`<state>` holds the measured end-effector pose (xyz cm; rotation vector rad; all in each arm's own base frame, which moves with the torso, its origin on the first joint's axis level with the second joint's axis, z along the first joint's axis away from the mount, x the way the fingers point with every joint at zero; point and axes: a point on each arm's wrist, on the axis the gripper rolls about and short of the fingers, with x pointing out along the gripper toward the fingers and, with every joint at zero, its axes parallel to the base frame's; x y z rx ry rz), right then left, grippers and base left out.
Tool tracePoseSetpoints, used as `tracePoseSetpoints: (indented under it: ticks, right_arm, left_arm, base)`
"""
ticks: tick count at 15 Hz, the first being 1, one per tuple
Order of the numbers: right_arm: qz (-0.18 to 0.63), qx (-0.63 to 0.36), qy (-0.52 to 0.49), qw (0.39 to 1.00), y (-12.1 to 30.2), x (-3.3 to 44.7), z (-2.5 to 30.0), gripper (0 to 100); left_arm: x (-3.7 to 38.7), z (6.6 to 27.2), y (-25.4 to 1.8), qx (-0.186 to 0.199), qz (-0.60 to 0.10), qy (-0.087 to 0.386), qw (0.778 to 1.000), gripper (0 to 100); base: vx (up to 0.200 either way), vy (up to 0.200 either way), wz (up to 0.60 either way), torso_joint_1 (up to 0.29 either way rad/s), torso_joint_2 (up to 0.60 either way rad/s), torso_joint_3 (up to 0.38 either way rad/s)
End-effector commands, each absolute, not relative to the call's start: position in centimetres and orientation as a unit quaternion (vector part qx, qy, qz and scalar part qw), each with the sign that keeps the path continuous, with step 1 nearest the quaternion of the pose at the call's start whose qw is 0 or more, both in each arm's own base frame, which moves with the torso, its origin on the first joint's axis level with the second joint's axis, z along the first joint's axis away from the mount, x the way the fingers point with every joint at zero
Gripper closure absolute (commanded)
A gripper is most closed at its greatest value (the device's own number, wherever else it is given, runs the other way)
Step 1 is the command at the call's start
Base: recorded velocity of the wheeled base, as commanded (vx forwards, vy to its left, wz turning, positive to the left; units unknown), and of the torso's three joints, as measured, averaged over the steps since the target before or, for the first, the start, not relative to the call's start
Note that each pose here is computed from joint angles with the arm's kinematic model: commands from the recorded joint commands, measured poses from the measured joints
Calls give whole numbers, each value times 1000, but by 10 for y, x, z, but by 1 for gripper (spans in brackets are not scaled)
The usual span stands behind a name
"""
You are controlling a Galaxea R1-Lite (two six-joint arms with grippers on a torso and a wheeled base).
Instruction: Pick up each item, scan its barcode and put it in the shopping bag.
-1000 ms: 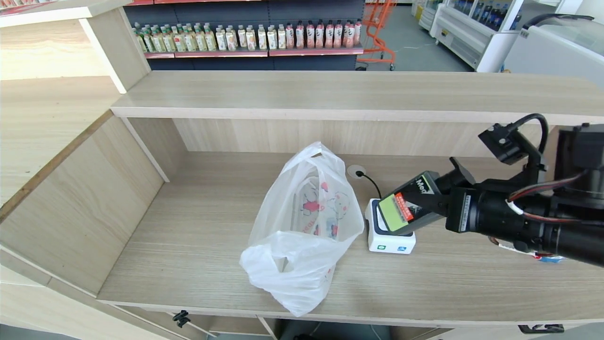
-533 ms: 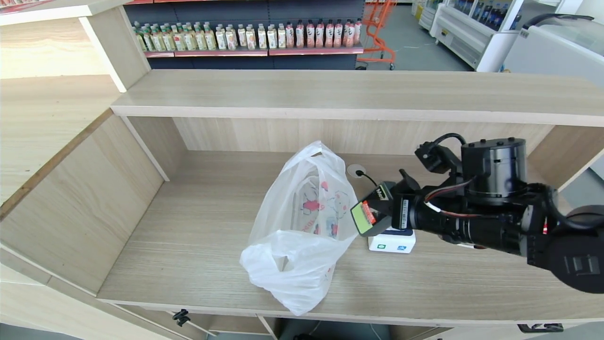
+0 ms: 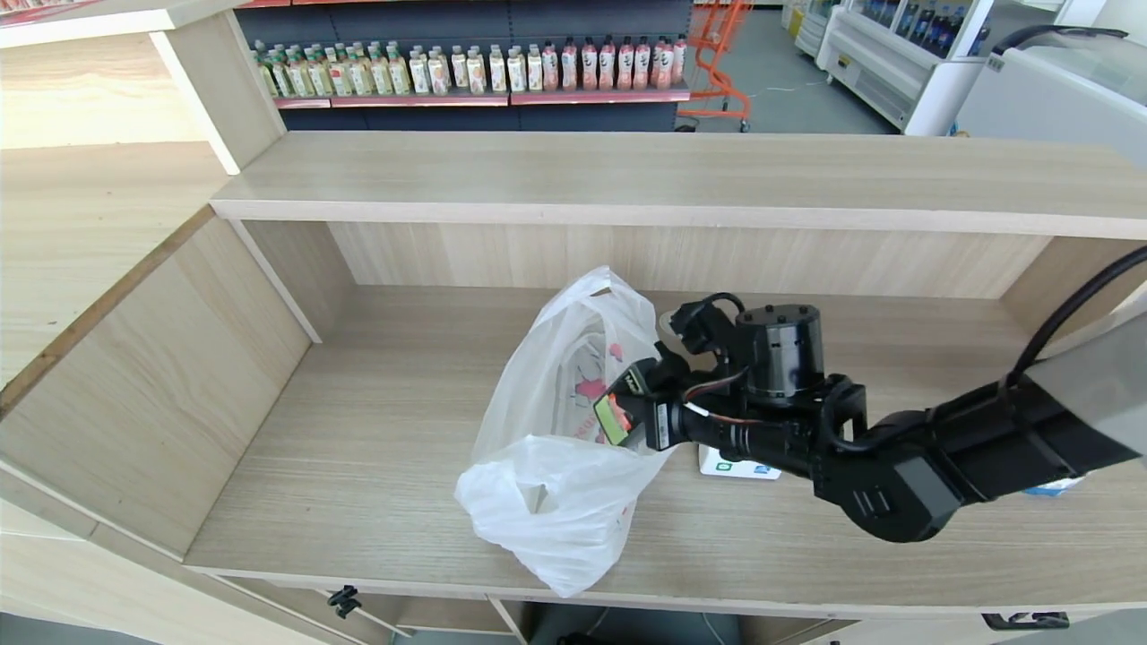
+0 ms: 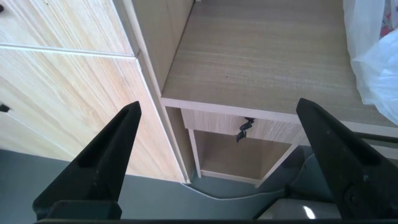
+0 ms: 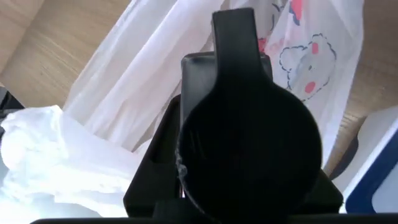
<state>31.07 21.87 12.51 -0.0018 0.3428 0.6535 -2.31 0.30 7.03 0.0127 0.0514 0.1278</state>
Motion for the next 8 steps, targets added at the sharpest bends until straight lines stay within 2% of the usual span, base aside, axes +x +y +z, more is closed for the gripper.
tracePoseSetpoints:
  ticks: [1,5,6,8]
  right_arm:
    - [329,-46,185,925,232,321,91,100]
    - [339,-86,167,922,241,331,85,100]
    - [343,-84,158,922,244,333,88,0]
    - [354,-35,138,924,251,333,111,0]
  left_arm:
    - [-23,70,3,6,64,26,998,0]
    - [-23,70,3,6,64,26,998,0]
    - [-23,70,3,6,64,26,998,0]
    - [-23,70,3,6,64,26,998,0]
  base:
    - [0,0,0,0,0,0]
    - [0,0,0,0,0,0]
    - [0,0,0,0,0,0]
    - [0,0,0,0,0,0]
